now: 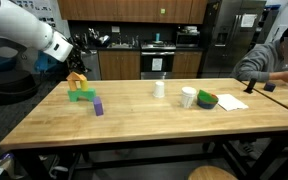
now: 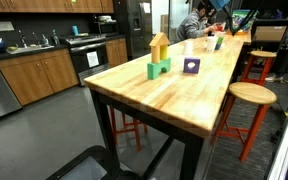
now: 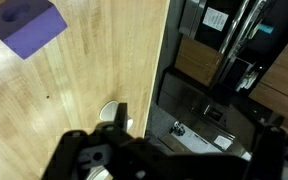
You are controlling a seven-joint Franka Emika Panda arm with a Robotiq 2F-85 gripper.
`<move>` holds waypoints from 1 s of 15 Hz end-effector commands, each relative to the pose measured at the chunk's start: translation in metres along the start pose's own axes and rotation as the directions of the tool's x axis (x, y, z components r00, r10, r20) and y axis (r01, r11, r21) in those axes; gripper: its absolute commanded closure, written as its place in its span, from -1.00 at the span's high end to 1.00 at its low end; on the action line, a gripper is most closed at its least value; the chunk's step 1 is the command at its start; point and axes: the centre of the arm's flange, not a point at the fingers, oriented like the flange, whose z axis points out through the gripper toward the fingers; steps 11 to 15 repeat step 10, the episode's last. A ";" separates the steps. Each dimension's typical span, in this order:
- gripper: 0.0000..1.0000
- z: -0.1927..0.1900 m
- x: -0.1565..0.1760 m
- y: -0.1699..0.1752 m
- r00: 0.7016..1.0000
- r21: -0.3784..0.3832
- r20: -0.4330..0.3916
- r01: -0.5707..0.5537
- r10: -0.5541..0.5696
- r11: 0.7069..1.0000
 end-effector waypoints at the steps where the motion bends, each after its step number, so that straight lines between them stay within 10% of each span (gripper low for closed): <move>1: 1.00 -0.001 0.001 0.003 1.000 -0.001 0.008 -0.005 0.005 1.000; 15: 1.00 0.002 0.001 0.005 1.000 -0.019 0.008 0.008 -0.008 1.000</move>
